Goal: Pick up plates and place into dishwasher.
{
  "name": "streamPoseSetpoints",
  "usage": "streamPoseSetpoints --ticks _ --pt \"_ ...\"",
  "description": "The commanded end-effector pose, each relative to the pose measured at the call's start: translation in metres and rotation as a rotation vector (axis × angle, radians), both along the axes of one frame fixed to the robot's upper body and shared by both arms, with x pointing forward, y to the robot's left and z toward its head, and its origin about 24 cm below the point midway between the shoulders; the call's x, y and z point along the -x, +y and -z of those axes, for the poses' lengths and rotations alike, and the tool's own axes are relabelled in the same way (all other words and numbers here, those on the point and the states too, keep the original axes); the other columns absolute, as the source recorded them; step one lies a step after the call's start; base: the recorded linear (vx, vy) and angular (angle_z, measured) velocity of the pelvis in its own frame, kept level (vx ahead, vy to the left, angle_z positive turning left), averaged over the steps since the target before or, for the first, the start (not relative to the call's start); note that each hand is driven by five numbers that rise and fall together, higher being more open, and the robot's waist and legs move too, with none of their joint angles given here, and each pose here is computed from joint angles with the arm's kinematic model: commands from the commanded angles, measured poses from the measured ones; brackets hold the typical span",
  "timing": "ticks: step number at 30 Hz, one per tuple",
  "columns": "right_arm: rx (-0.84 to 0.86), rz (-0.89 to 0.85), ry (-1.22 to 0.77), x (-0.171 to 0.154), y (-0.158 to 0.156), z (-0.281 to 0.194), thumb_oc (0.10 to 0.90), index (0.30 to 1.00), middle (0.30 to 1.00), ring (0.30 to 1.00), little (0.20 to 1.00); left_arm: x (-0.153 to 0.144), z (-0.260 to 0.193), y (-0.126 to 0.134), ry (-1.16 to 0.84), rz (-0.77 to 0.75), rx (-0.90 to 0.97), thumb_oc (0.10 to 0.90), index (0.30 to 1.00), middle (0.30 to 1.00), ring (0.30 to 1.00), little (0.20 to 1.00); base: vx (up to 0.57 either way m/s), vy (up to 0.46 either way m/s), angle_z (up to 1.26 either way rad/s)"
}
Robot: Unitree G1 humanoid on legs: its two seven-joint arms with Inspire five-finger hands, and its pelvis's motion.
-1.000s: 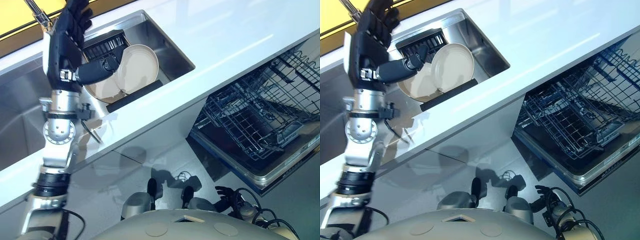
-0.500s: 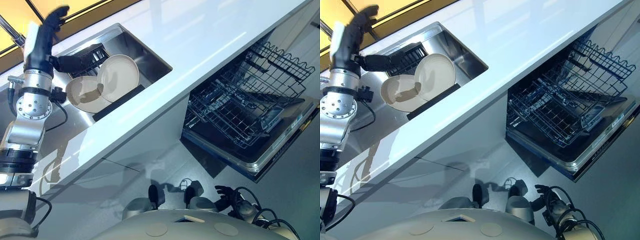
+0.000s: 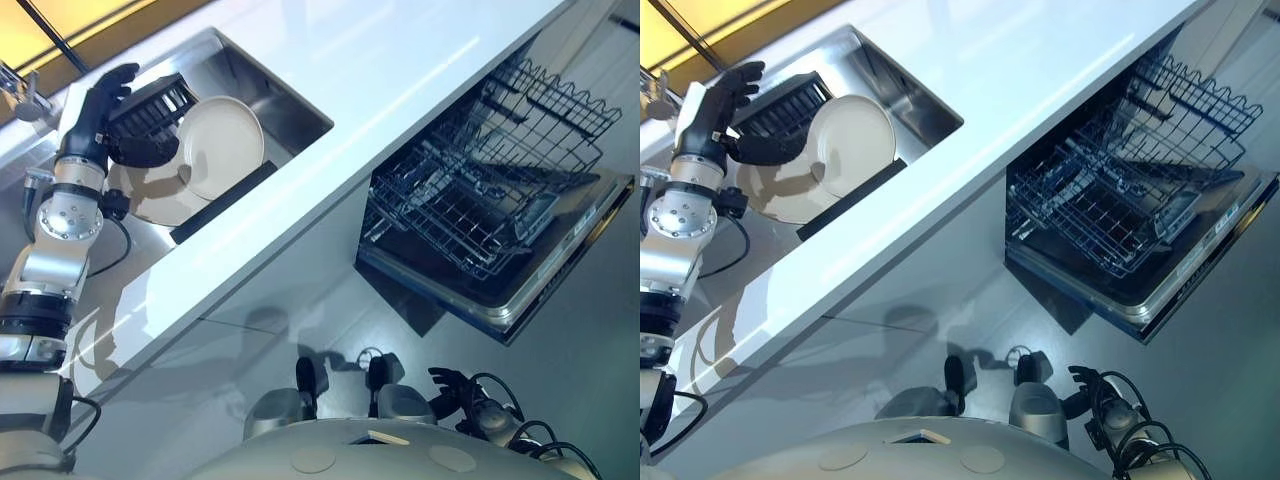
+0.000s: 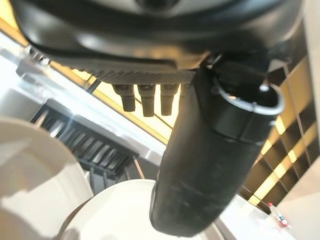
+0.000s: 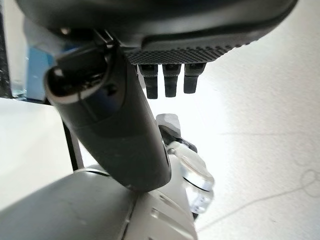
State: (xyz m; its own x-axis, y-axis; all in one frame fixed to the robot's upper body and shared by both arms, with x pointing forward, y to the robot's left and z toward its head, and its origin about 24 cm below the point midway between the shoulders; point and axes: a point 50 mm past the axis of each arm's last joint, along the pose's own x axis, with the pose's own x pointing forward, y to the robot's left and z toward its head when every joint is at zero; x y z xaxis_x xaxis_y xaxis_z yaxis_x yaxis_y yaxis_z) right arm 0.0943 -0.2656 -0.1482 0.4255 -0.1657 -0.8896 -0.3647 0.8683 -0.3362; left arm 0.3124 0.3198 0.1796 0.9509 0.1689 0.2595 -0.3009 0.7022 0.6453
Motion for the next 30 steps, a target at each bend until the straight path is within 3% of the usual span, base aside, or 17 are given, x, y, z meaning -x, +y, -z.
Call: streamPoseSetpoints --ticks 1,19,25,30 --pt "0.039 -0.044 -0.019 -0.008 -0.014 -0.007 0.800 0.900 0.900 0.900 0.900 0.004 -0.102 0.012 -0.351 -0.047 -0.033 0.800 0.900 0.900 0.900 0.900 0.00 0.022 -0.13" --pt "0.047 -0.051 -0.087 -0.024 -0.018 -0.015 0.800 0.900 0.900 0.900 0.900 -0.008 -0.119 0.002 -0.416 0.044 0.198 0.800 0.900 0.900 0.900 0.900 0.00 0.015 -0.03" --pt "0.046 -0.053 -0.087 -0.025 -0.019 -0.015 0.800 0.900 0.900 0.900 0.900 -0.015 -0.113 -0.010 -0.357 0.200 0.326 0.800 0.900 0.900 0.900 0.900 0.00 0.020 -0.02" --pt "0.053 -0.053 -0.096 -0.027 -0.022 -0.018 0.800 0.900 0.900 0.900 0.900 -0.025 -0.098 -0.029 -0.140 0.408 0.344 0.800 0.900 0.900 0.900 0.900 0.00 0.000 0.00"
